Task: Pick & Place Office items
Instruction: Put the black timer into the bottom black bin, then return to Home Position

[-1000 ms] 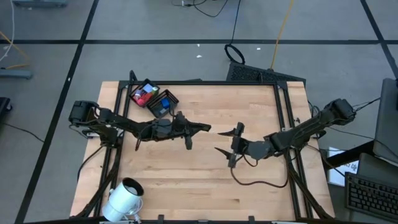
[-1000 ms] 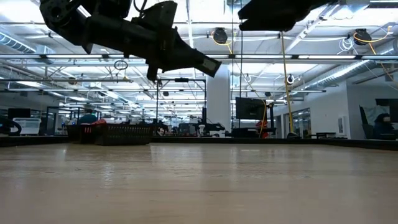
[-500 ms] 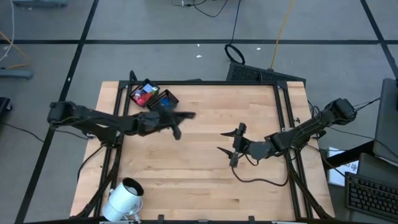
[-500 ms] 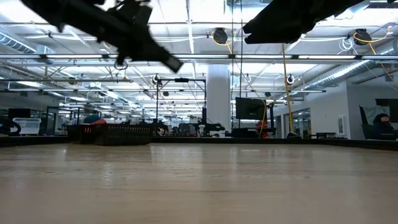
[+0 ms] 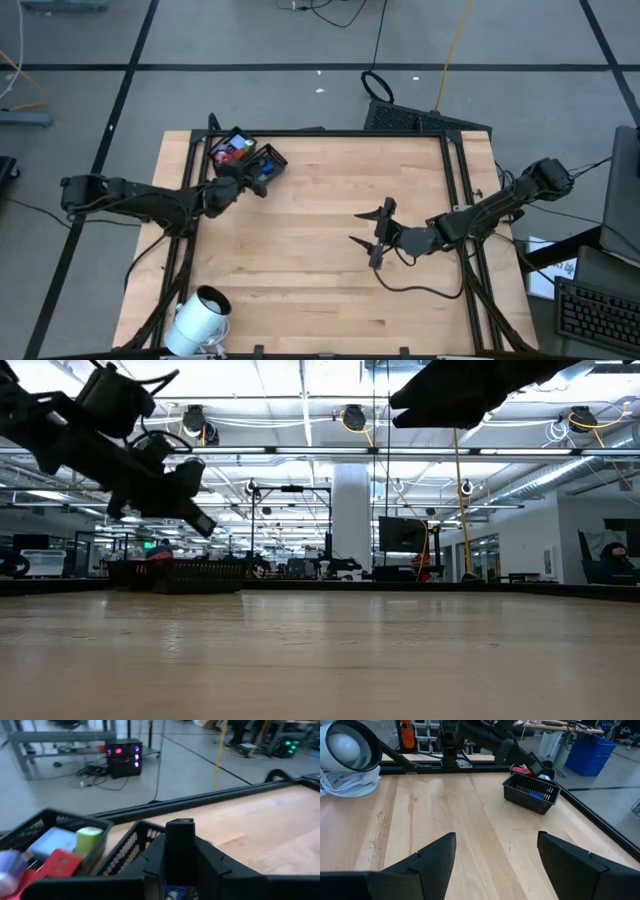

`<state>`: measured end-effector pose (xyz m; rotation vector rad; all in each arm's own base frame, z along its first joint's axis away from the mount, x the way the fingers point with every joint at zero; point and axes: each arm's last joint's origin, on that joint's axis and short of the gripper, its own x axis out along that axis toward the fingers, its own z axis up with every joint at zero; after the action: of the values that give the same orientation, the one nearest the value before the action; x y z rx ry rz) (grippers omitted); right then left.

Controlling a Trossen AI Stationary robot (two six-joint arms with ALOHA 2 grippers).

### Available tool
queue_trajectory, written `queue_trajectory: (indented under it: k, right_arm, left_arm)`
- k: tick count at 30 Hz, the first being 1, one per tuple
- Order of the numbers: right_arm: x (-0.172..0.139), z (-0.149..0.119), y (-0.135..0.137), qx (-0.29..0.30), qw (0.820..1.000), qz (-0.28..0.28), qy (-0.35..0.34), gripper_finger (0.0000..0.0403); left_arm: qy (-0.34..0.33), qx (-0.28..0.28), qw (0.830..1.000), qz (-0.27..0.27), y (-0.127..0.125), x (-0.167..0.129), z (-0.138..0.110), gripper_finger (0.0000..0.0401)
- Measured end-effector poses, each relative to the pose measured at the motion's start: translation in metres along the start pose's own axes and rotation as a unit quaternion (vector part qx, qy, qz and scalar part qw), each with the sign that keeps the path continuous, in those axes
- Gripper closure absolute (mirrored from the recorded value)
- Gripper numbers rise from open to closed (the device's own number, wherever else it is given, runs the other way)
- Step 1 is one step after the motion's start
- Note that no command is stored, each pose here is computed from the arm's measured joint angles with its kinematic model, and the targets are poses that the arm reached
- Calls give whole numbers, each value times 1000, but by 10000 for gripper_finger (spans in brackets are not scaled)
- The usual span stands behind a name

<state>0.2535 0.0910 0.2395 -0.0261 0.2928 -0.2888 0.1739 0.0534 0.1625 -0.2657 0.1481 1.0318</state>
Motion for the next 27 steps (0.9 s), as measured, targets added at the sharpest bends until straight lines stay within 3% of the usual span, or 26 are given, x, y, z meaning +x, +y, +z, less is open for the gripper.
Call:
queue_trajectory:
  k: [4,14,27]
  right_arm:
    - [0,2,0,-4,1000,1,-8,133]
    - [1,3,-1,-2,1000,-1,-13,133]
    - [2,4,-3,-2,1000,-5,-14,133]
  left_arm:
    - [17,-9,1000,21,9,4,-9,319]
    - [35,-16,999,-4,10,6,-10,328]
    - [37,29,999,-10,10,6,-10,293]
